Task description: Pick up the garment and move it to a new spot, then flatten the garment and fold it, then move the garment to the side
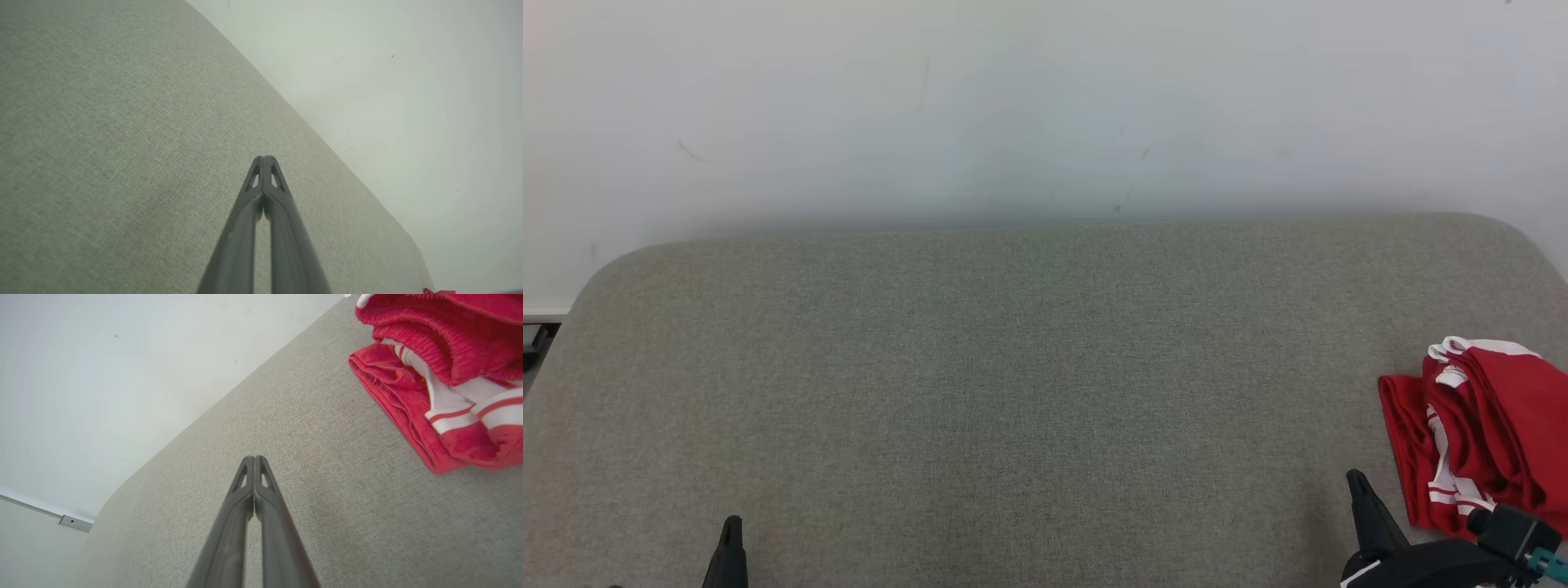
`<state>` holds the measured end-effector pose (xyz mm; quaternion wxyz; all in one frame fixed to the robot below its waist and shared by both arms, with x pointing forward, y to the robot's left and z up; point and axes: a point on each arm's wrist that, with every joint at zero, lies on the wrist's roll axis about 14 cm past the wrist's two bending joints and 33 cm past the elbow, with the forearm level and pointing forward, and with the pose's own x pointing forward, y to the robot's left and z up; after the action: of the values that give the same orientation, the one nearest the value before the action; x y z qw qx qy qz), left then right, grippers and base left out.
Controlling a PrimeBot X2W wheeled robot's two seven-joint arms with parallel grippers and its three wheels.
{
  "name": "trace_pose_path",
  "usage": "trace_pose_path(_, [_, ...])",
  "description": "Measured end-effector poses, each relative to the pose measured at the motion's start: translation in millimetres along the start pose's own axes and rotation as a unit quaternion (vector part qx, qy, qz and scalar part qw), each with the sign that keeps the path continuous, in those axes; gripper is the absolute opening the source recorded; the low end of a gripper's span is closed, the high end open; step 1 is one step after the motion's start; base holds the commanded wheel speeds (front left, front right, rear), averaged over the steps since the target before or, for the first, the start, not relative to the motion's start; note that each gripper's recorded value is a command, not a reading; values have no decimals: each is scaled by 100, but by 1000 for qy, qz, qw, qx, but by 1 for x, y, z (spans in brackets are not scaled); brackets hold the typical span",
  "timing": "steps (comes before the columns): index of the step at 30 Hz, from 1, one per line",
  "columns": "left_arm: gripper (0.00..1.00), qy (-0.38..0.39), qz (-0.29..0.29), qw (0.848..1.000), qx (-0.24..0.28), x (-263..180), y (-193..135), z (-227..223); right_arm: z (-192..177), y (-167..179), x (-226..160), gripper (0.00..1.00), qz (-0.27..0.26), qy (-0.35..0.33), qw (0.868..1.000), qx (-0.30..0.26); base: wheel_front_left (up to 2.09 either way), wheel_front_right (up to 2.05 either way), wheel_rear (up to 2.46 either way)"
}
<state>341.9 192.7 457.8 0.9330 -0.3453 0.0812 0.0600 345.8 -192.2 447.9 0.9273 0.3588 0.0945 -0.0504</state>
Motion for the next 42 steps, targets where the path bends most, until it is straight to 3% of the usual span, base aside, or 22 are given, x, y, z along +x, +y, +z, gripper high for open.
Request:
trace_pose_path(20, [0, 17, -10, 989, -149, 11, -4, 1, 9, 1, 9, 0, 5, -2, 990, 143, 0, 0, 0])
trace_pose_path(42, [0, 20, -30, 956, -291, 22, -10, 7, 22, 7, 18, 0, 25, -11, 958, 286, 0, 0, 0])
